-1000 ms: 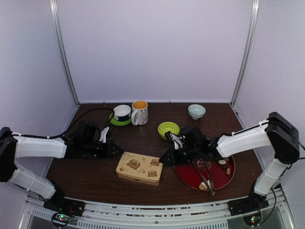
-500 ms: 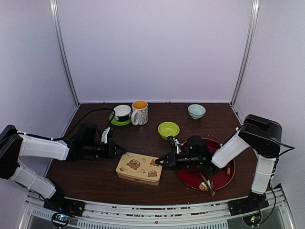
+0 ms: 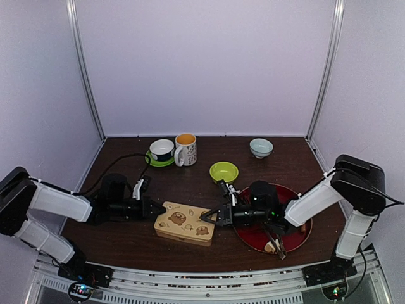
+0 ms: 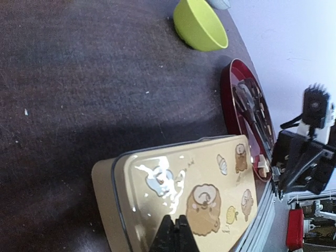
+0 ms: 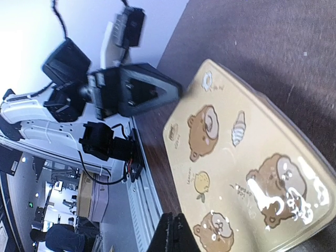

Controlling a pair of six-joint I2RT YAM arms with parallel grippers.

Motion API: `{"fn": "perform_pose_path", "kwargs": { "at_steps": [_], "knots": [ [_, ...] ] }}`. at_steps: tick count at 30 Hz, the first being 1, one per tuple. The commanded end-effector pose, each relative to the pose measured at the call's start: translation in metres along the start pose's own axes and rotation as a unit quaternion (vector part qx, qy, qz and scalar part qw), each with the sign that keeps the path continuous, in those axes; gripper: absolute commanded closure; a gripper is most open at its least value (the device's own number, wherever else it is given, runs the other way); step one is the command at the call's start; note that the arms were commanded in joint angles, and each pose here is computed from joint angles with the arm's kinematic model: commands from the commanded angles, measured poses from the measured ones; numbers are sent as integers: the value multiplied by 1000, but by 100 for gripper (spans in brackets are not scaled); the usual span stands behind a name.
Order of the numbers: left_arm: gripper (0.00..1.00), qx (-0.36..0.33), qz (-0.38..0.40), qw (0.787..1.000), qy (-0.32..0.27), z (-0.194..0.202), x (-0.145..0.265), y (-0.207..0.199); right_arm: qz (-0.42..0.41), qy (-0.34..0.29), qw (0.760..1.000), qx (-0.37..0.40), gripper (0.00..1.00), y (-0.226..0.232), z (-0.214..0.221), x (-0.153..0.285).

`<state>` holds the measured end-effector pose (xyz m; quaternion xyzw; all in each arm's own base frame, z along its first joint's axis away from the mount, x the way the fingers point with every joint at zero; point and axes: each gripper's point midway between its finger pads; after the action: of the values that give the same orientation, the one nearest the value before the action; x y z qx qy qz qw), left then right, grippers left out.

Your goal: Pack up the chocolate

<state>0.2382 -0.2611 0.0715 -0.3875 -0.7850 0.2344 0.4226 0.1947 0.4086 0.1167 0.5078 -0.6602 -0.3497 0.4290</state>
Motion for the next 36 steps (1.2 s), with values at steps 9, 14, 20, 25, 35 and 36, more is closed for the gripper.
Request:
{"fn": "perform_pose_path", "kwargs": {
  "at_steps": [9, 14, 20, 25, 35, 36],
  "knots": [
    [100, -4, 14, 1000, -5, 32, 28, -12, -38, -12, 996, -77, 100, -8, 10, 2],
    [100, 7, 15, 1000, 10, 47, 20, -3, -6, 11, 1000, -23, 100, 7, 18, 2],
    [100, -3, 3, 1000, 9, 41, 25, -8, 95, 8, 995, 6, 100, -21, -7, 8],
    [100, -21, 3, 1000, 9, 40, 37, -30, 244, 0, 969, 40, 100, -58, -43, 17],
    [100, 46, -83, 993, 72, 89, 44, -23, 370, 6, 924, 100, 100, -72, -82, 33],
    [100, 45, -91, 992, 77, 91, 44, -20, 373, 9, 922, 103, 100, -73, -83, 31]
  ]
}}
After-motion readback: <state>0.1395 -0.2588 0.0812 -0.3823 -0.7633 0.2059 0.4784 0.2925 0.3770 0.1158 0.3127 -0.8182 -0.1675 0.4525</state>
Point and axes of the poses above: each gripper's point midway between its finger pads, its own x axis back along the fingers, its own y axis along the line the jaws close on, z = x × y, and after that the axes turned 4 degrees about -x, right-handed
